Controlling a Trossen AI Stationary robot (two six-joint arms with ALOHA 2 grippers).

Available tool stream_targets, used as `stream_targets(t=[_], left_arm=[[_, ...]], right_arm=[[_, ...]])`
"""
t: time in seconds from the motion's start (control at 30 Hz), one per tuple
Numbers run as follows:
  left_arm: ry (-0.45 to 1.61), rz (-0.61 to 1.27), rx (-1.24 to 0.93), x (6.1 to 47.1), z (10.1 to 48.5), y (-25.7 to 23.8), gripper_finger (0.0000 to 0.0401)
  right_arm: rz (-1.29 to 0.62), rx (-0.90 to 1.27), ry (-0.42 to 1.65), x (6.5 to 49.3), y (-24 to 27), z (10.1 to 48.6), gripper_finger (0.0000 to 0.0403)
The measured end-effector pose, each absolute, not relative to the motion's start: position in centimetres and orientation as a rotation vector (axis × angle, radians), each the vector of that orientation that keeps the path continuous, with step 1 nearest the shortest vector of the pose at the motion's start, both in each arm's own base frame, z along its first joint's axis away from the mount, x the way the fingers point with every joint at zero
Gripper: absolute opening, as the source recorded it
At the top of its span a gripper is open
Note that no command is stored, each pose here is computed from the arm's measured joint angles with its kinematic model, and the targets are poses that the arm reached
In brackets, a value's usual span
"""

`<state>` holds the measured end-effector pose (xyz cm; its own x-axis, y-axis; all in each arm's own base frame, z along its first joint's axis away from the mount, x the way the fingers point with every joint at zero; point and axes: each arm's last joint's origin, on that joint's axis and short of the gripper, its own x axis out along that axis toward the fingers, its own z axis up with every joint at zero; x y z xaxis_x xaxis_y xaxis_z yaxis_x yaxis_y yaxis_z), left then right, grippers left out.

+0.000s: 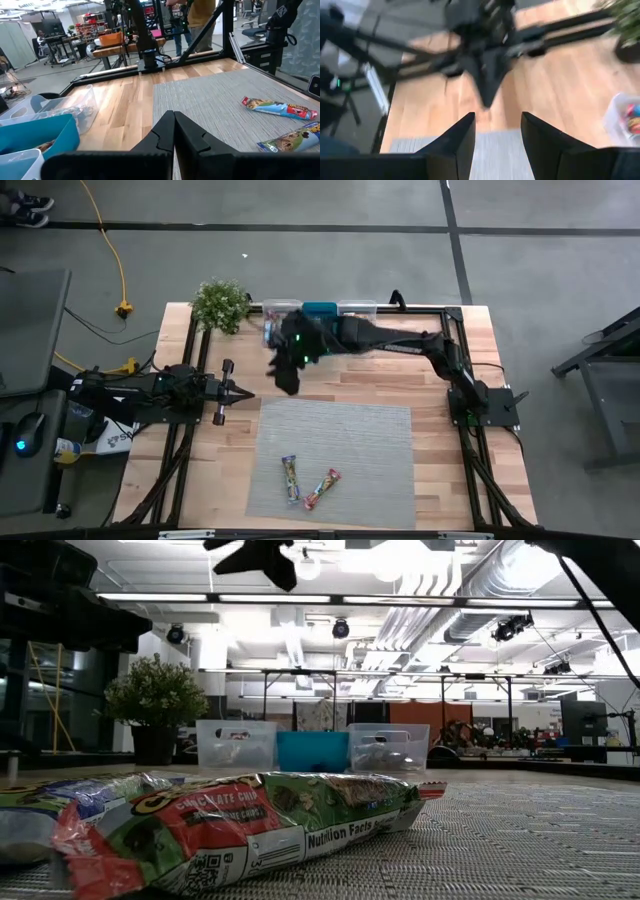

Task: Pick and place Granola Bars by type
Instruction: Put the red granola bar into the left transparent bin

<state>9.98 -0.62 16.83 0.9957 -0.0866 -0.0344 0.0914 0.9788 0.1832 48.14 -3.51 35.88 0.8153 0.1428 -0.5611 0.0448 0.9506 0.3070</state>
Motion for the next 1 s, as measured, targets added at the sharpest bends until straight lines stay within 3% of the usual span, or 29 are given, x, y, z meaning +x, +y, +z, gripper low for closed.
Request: stream_targets(t=[0.37, 0.53, 1.0], left_arm=[[0.026, -0.089, 0.186, 10.0, 16.8, -0.6, 0.0001], [0.027, -0.089, 0.186, 10.0, 16.8, -0.6, 0.0001], [0.026, -0.089, 0.186, 10.0, 16.8, -0.6, 0.0001]], right_arm=[[0.037, -0.001, 0.855, 46.4, 5.5, 34.1, 0.0142], [0.136, -0.151, 0.907, 45.5, 9.2, 33.6, 0.0143], [0.292, -0.202, 1.062, 45.0, 16.9, 28.6, 0.0143]])
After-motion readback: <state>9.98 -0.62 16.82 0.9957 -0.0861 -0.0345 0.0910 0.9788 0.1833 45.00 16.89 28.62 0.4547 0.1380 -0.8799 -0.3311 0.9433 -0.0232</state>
